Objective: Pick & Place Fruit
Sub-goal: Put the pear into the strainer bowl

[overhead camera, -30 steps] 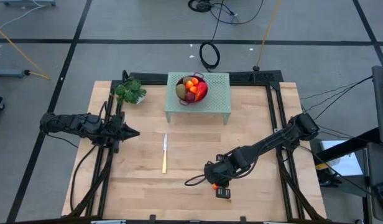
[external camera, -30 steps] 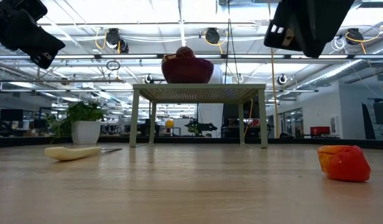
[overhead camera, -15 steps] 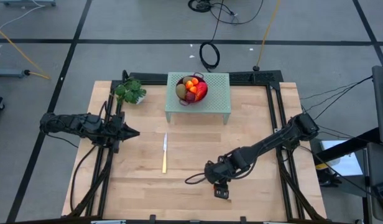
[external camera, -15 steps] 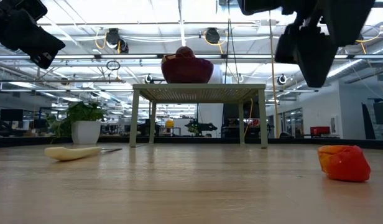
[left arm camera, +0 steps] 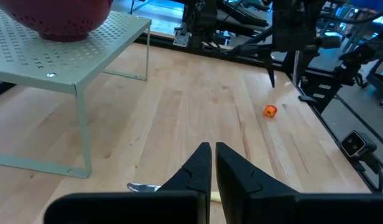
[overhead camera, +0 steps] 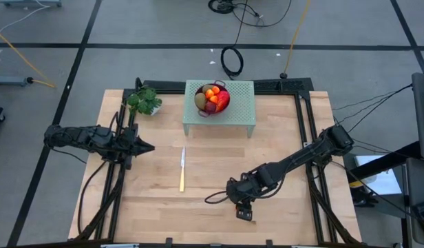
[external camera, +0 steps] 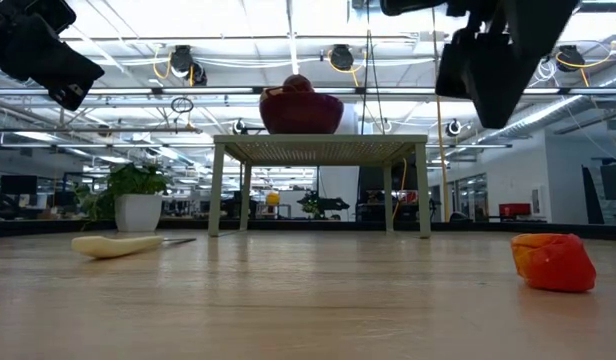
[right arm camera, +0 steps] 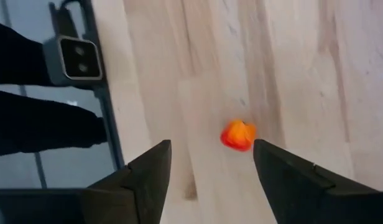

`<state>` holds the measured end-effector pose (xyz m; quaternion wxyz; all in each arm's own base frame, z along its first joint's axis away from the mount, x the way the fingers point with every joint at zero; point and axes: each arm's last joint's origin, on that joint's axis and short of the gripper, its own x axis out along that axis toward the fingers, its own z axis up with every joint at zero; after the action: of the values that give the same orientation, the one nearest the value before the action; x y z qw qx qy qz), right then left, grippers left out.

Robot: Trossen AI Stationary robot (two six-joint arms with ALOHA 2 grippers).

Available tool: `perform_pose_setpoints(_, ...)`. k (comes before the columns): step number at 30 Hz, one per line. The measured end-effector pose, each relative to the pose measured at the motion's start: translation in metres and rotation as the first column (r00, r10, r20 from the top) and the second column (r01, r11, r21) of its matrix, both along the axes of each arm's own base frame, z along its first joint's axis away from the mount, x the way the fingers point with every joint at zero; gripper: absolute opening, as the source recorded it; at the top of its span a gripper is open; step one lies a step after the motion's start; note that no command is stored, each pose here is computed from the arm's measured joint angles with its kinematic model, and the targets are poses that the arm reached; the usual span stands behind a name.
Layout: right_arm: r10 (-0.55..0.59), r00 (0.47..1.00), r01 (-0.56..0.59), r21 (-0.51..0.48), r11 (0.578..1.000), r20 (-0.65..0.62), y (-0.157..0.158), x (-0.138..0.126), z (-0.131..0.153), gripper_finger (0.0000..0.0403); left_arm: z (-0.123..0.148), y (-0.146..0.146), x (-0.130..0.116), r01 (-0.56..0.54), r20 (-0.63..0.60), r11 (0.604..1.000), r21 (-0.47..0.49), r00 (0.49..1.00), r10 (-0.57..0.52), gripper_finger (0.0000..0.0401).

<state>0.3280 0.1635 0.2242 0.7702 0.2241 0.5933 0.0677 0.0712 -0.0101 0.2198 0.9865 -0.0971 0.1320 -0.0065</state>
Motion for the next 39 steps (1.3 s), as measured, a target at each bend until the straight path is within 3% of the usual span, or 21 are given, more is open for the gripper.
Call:
perform_pose_setpoints(11,-0.026,0.988,0.012,0.091,0.996,0.154,0.007,0.014,0.009,0.0222,0.0,0.0,0.0,0.002,0.0,1.0,-0.002,1.0,-0.002,0.0021)
perform_pose_setpoints(19,-0.104,0.988,0.09,0.128,0.988,0.111,0.012,0.011,0.009,0.0222,0.0,0.0,0.0,0.002,0.0,1.0,-0.004,1.0,-0.002,0.0021)
perform_pose_setpoints(25,-0.169,0.982,0.161,0.092,0.983,0.087,0.03,-0.001,0.007,0.022,0.0,-0.001,0.0,0.015,-0.001,1.0,-0.012,1.0,-0.015,0.0021)
perform_pose_setpoints(32,-0.313,0.944,0.32,-0.065,0.945,0.104,0.036,-0.014,0.002,0.0223,0.0,-0.001,0.0,0.019,-0.002,0.999,-0.027,1.0,-0.019,0.0021)
perform_pose_setpoints(39,-0.299,0.954,0.301,-0.15,0.942,0.032,0.048,-0.015,-0.027,0.0224,0.0,-0.001,0.0,0.018,-0.002,0.999,-0.029,1.0,-0.018,0.0021)
